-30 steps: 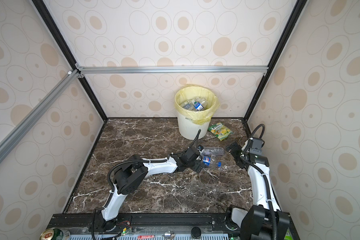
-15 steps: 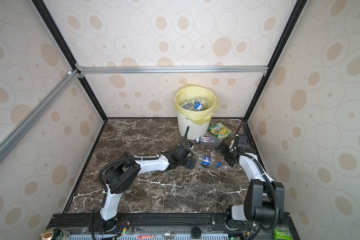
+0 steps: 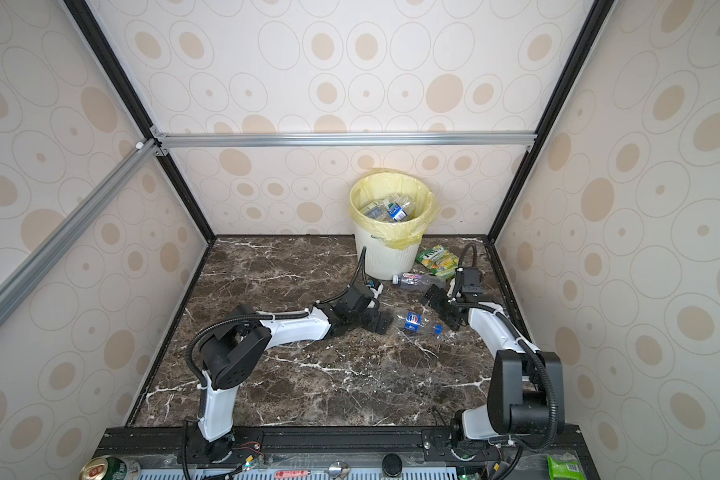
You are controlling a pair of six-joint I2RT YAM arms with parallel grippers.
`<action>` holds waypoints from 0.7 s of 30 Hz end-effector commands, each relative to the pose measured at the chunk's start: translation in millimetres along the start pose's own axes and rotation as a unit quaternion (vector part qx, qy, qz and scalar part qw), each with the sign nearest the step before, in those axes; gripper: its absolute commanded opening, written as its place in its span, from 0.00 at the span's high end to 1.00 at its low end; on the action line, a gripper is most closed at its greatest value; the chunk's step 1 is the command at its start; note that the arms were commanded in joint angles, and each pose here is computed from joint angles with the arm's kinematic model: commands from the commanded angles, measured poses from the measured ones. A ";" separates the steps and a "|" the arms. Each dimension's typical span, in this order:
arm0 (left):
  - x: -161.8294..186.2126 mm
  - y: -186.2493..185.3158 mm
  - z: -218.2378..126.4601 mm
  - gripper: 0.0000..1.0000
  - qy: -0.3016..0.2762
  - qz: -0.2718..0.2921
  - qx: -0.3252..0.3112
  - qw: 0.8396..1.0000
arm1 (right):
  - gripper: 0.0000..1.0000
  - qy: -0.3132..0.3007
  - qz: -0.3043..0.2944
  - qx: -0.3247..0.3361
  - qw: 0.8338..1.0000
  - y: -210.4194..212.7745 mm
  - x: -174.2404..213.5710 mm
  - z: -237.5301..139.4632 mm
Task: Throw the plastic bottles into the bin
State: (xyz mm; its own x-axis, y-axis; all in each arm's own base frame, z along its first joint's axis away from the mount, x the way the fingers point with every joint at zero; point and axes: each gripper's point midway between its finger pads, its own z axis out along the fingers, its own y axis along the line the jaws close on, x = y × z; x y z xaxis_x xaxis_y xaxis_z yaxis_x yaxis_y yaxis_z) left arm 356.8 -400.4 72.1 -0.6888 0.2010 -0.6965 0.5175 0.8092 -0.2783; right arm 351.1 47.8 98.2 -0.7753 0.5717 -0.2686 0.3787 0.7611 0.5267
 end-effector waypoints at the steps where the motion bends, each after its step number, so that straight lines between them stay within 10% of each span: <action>1: -26.8 3.7 -21.4 0.01 -0.037 -0.050 0.026 0.998 | 0.00 0.010 -0.004 0.010 1.000 -0.4 13.8 9.3; 21: -14.5 62.2 -82.9 0.01 -0.077 -0.153 0.041 0.984 | 0.00 0.036 -0.071 -0.025 0.996 72.2 55.0 22.8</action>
State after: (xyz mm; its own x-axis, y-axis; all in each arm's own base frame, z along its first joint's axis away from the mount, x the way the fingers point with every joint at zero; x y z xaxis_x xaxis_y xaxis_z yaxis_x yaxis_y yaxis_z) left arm 345.2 -316.0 91.4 -0.7628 -0.0291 -0.6460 0.3621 0.8085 -0.4639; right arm 339.0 143.1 84.0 -0.8659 0.4451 -0.2282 0.2698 0.7997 0.5363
